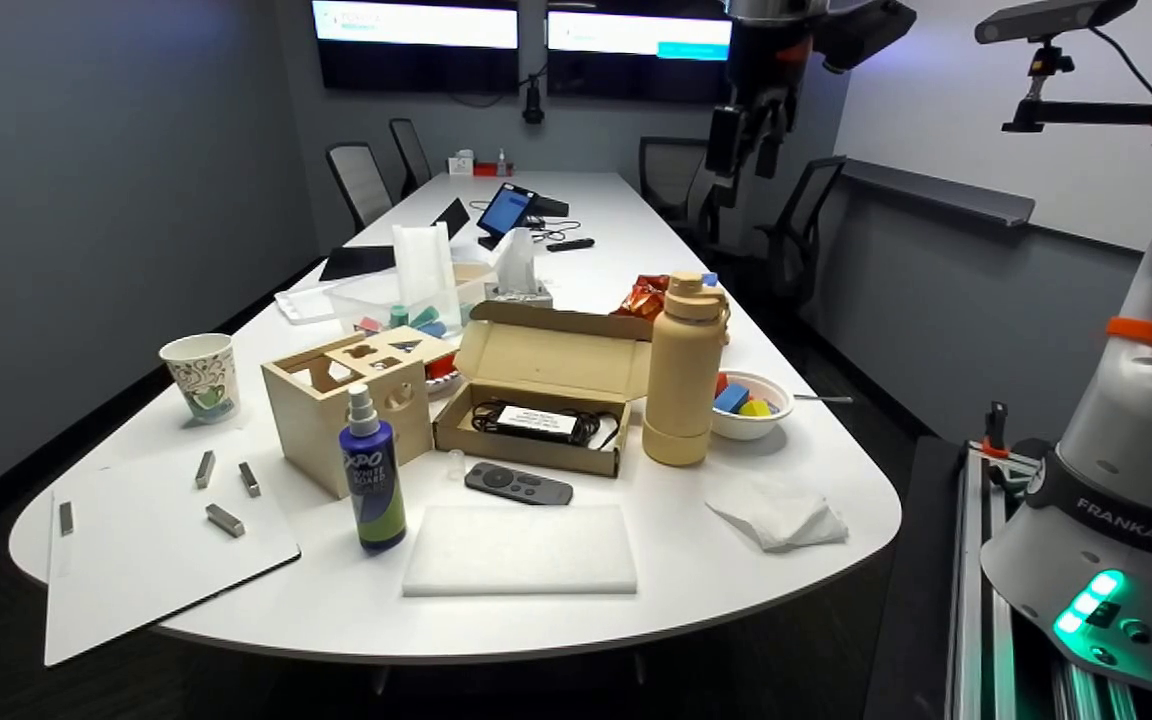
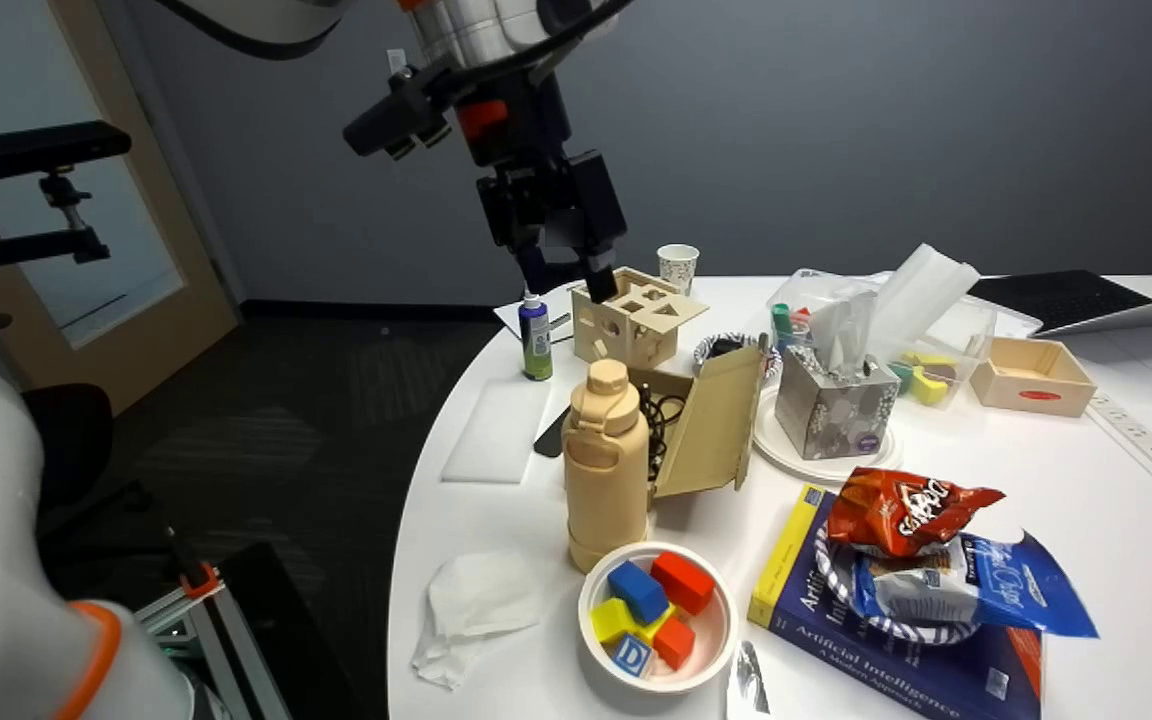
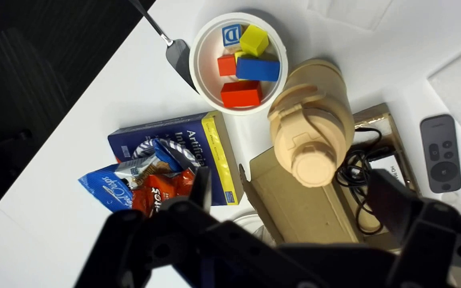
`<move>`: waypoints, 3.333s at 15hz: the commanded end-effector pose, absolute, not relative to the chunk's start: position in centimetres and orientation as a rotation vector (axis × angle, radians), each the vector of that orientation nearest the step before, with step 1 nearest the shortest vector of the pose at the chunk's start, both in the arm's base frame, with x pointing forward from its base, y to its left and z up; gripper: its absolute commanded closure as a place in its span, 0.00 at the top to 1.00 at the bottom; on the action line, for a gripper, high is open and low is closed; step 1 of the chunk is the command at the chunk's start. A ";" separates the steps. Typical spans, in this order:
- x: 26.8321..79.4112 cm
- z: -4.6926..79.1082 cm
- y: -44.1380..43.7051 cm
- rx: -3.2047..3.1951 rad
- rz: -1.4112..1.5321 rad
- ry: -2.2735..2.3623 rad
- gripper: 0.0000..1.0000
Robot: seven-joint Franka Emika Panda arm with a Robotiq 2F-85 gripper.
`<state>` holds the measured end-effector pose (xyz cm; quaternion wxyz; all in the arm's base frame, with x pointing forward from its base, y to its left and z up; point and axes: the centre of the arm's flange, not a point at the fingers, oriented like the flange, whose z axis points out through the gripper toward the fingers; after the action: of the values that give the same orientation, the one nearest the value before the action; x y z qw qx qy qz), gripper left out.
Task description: Turn the lid on the beige bottle.
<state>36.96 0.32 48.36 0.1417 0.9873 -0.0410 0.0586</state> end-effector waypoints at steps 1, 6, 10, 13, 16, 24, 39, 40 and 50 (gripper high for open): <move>40.5 49.8 -0.3 2.866 0.071 -0.013 1.00; 43.1 48.4 -1.6 2.900 0.012 0.103 1.00; 44.3 45.5 -2.8 2.939 -0.063 0.185 1.00; 44.6 43.6 -3.0 2.952 -0.116 0.234 1.00; 45.1 42.3 -2.9 2.963 -0.135 0.289 1.00; 45.8 40.4 -2.3 2.999 -0.169 0.414 1.00; 46.2 38.5 -1.6 3.046 -0.228 0.492 0.72; 46.2 38.5 -1.5 3.048 -0.227 0.493 0.68; 46.1 38.7 -1.8 3.056 -0.220 0.472 0.21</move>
<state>45.54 -1.62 38.13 0.0297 0.9851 0.1508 -0.0777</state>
